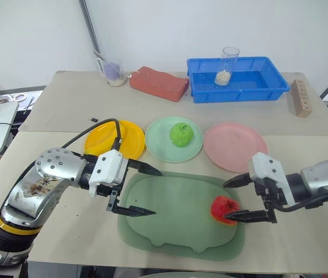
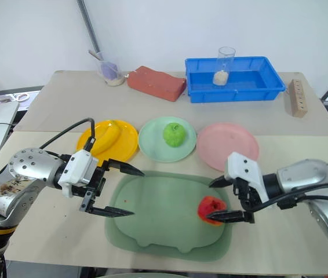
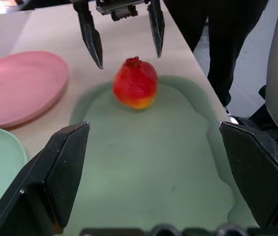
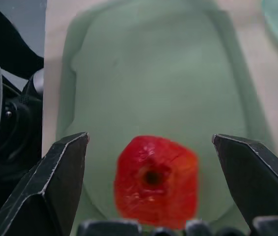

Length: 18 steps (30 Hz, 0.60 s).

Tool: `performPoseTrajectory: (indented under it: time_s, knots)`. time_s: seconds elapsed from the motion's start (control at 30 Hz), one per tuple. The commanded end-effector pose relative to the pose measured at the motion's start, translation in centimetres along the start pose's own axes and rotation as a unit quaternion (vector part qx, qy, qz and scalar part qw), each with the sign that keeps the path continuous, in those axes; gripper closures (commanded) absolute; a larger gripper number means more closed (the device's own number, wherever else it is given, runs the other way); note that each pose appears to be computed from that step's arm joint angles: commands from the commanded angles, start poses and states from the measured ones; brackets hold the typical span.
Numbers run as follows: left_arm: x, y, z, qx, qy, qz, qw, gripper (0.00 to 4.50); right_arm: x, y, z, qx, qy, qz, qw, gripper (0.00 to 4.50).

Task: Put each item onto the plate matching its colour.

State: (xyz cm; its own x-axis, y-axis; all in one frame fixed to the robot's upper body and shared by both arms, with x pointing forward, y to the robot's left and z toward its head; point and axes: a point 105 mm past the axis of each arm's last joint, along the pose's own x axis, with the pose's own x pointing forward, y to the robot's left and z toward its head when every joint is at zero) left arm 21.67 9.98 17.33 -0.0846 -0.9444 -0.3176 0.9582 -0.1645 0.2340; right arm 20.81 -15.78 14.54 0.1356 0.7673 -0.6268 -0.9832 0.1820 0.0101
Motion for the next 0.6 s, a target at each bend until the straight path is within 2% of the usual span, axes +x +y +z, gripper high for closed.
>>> performPoseTrajectory:
  time_s: [0.03, 0.33, 0.53, 0.6]
  knots:
    - [0.3, -0.4, 0.8, 0.005, -0.014, -0.004, 1.0, 0.0, 0.4, 0.2, 0.2, -0.03, 0.003, -0.017, 0.999, 0.05]
    - [0.3, -1.1, 0.7, 0.005, -0.015, -0.007, 1.0, 0.0, 1.0, -0.2, -2.5, -0.034, 0.05, -0.036, 0.998, 0.05]
    - [0.4, -1.2, 0.7, -0.001, -0.014, 0.0, 1.0, 0.0, 0.8, -0.6, -2.3, -0.025, 0.042, -0.038, 0.998, 1.8]
    - [0.4, -1.2, 0.6, -0.002, -0.014, 0.003, 1.0, 0.0, 0.5, -0.8, -1.8, -0.024, 0.035, -0.042, 0.998, 1.93]
